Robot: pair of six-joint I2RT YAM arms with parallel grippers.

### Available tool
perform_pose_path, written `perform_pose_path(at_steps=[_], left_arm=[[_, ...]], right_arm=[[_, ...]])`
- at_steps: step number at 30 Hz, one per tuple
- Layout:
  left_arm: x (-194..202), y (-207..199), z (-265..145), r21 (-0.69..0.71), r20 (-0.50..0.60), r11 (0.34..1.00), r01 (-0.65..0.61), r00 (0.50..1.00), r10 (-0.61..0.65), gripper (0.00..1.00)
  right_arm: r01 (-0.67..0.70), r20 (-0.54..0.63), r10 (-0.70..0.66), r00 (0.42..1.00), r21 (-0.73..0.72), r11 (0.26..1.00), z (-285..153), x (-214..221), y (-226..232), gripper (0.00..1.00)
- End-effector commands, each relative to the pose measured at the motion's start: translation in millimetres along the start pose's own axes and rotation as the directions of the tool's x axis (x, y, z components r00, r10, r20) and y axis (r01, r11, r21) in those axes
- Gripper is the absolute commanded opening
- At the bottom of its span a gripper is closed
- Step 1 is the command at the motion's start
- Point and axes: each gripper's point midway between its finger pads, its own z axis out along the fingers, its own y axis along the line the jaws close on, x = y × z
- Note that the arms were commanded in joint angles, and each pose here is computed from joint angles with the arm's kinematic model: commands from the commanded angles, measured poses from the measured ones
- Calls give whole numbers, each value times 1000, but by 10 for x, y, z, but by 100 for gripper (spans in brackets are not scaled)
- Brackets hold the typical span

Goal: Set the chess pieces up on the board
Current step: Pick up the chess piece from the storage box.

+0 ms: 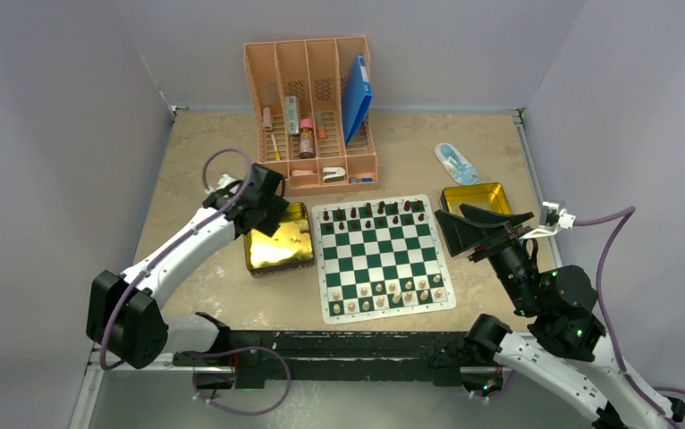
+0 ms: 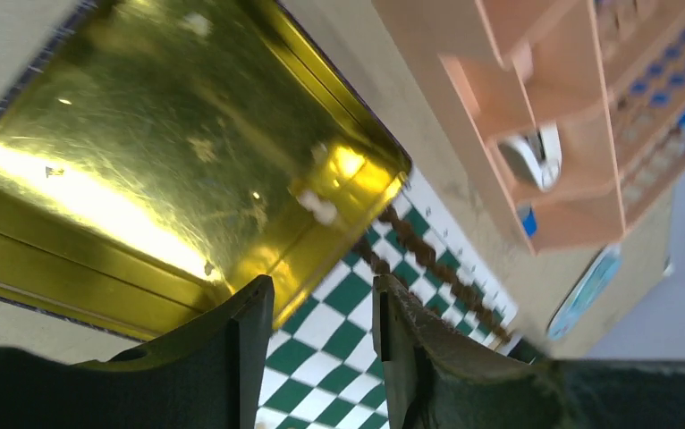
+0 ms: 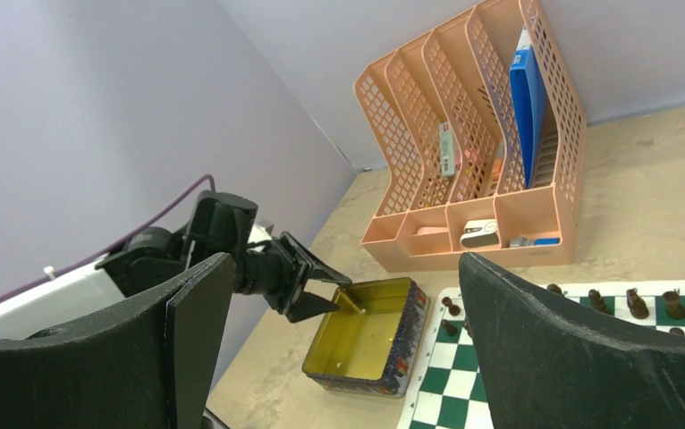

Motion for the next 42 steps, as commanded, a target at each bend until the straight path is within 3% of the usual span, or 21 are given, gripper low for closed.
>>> perform_pose_path(at_steps=[1,7,11,17,26,42], left_arm=[[-103,112,117,-22,-89,962,274,957,-275,43],[-63,254,264,-113,-128,879,464,870,-476,37],[22,262,370,-168,-141,843,510,834,-533,36],[122,177,584,-209,-170,855,474,844,-509,32],[160,199,771,-220,-153,817,533,808,-568,27],[156,256,951,-247,-107,812,529,818,-565,33]], right_arm=[[-58,48,59,997,-23,998,39,-149,108,96],[-43,38,44,998,-30,999,95,-168,171,96],[-36,26,37,999,-23,999,117,-117,151,96],[-30,33,31,999,-47,998,123,-98,173,97],[-8,9,9,1000,-75,997,160,86,154,97],[30,1,-30,1000,-97,995,192,70,217,98]])
